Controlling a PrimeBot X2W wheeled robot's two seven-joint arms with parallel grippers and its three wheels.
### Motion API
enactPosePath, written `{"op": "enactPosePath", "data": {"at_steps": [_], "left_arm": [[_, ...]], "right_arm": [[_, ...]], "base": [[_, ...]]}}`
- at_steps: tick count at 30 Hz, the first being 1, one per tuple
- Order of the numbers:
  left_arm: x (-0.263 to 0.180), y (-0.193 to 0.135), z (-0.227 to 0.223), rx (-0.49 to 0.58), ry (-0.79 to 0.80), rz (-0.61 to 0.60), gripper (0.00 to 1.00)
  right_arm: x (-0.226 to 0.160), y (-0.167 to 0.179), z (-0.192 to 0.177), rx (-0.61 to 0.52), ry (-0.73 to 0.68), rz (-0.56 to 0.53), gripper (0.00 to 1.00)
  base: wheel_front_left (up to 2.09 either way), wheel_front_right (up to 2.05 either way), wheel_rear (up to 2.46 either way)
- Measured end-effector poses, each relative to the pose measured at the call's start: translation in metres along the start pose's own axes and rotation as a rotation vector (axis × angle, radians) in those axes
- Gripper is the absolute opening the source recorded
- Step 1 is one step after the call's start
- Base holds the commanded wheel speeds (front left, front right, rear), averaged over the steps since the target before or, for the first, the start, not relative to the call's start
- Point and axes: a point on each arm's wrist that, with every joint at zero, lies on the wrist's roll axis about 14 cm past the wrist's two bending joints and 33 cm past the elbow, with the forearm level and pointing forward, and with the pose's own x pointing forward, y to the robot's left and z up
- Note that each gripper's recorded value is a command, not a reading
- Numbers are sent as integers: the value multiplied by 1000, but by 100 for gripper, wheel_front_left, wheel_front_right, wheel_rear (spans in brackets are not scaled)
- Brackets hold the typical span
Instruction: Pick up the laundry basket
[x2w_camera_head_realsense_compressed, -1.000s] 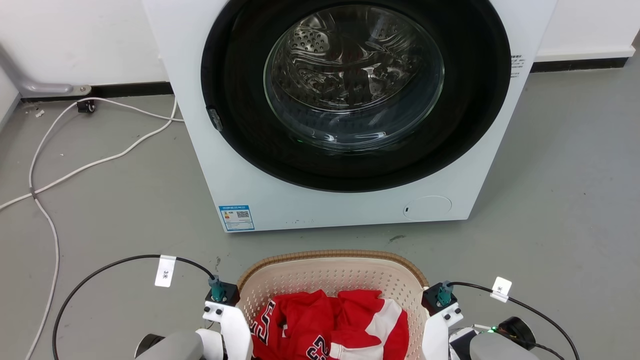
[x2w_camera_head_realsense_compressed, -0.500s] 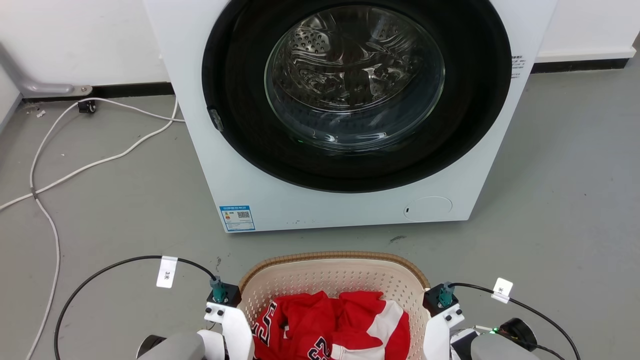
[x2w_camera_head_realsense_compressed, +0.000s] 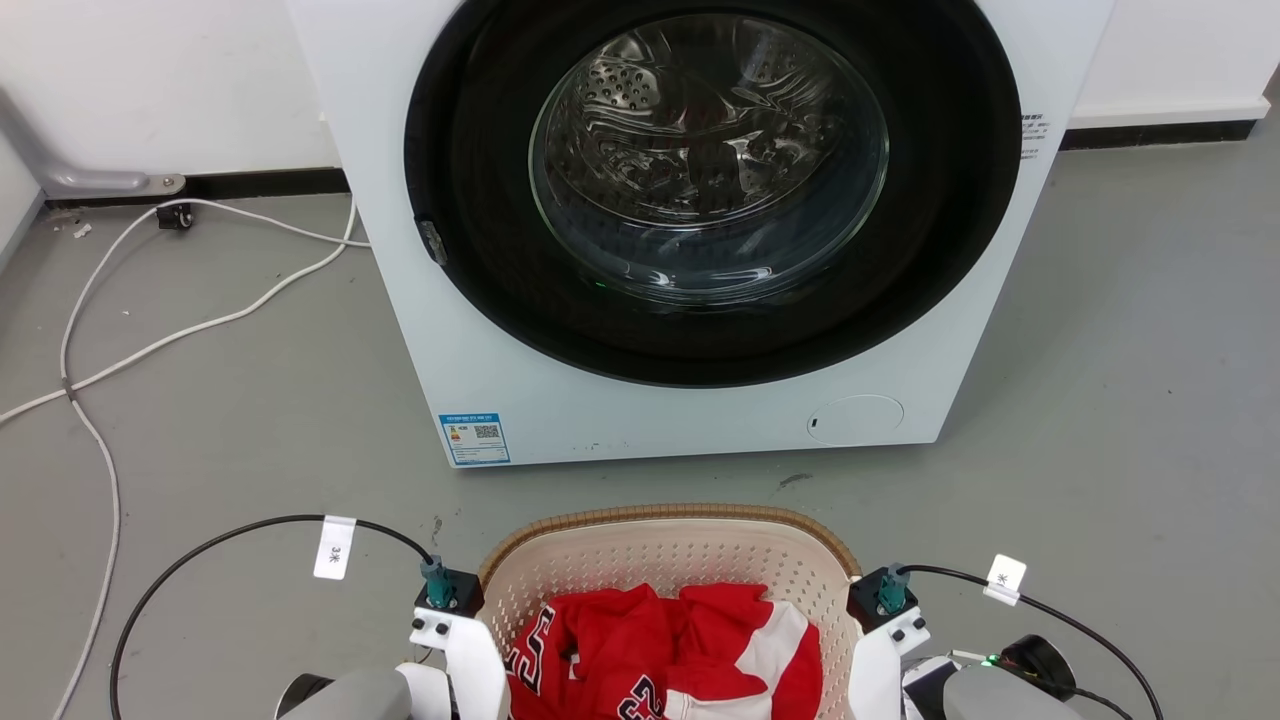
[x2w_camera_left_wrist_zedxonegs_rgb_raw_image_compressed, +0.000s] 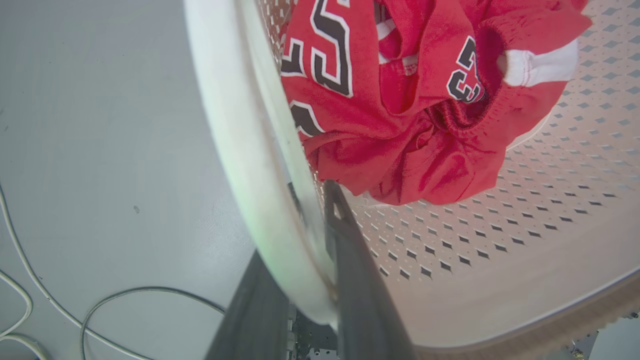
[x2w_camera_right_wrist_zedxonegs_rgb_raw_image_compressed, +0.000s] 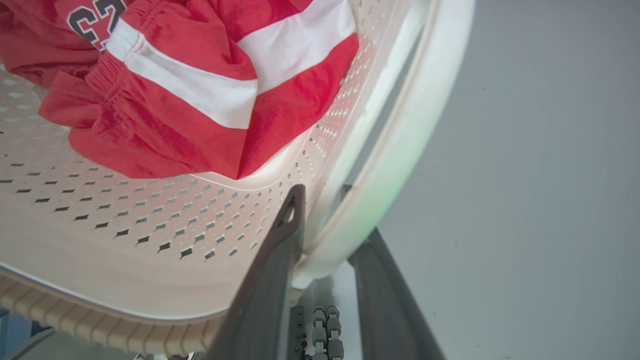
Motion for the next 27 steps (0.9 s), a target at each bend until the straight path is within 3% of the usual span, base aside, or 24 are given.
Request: {"op": "enactPosePath", "data": {"at_steps": [27], "left_arm": [[1,-1,-3,-2,7,-4,0]], "right_arm": [[0,2,-2,3,5,7,0]], "base": [[0,0,0]]}}
